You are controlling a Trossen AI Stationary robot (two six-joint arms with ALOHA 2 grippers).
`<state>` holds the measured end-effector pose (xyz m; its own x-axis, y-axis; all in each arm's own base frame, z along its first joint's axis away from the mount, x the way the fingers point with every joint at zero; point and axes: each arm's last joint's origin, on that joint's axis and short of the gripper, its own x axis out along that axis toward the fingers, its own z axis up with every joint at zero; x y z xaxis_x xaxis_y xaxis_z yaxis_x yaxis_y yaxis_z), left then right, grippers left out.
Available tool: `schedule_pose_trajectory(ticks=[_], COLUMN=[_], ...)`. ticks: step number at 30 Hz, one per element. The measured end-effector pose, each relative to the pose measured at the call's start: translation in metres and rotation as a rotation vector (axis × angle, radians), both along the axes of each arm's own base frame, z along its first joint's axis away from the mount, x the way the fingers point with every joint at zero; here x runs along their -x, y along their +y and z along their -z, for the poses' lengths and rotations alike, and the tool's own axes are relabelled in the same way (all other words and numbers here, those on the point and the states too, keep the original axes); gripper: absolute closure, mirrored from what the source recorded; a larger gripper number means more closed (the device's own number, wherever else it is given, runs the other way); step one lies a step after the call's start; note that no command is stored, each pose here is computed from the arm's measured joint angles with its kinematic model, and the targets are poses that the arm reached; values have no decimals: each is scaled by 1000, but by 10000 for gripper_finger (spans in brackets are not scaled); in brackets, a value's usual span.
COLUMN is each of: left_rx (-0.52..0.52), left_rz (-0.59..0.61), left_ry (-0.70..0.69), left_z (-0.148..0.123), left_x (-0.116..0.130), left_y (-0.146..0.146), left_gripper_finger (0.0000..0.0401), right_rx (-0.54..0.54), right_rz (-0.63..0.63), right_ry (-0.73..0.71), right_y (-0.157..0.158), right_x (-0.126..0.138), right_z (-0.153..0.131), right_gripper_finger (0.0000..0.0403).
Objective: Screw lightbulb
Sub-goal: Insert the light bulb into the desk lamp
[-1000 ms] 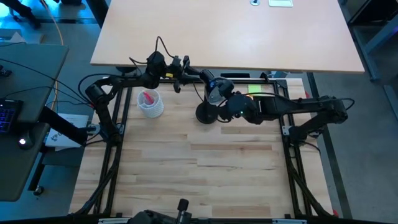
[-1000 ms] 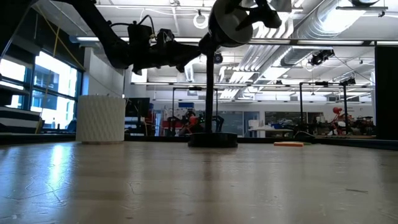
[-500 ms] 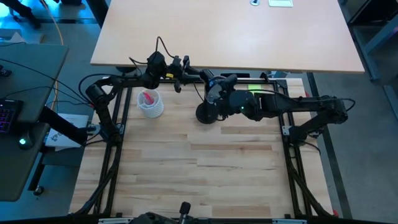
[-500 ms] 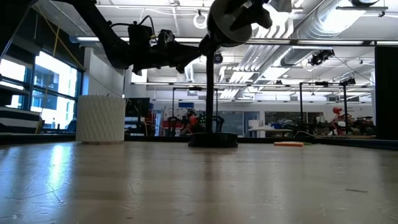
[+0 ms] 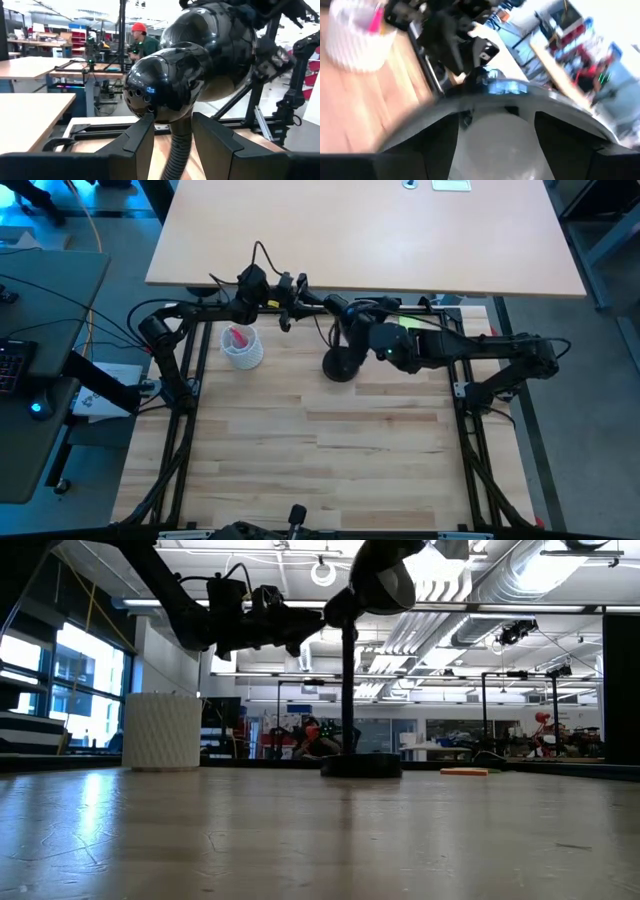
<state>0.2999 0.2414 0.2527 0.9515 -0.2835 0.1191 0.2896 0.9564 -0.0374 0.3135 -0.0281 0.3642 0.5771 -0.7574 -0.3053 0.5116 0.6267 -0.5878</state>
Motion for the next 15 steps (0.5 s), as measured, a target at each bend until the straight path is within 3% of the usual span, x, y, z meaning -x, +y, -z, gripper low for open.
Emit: schedule_pose_trajectory(ticks=[7,15], left_rx=[-7,-2], left_rz=[-7,-17], left_ry=[-8,-6], left_z=[-1,0], left_x=[0,0], left_y=[0,1], left_gripper_finger=[273,273], right_rx=[-201,-129], right_rz=[104,12], right_ry=[-279,-253], right_y=[0,12], right_x=[0,-5], right_z=[-2,-8], right_gripper_finger=[144,144])
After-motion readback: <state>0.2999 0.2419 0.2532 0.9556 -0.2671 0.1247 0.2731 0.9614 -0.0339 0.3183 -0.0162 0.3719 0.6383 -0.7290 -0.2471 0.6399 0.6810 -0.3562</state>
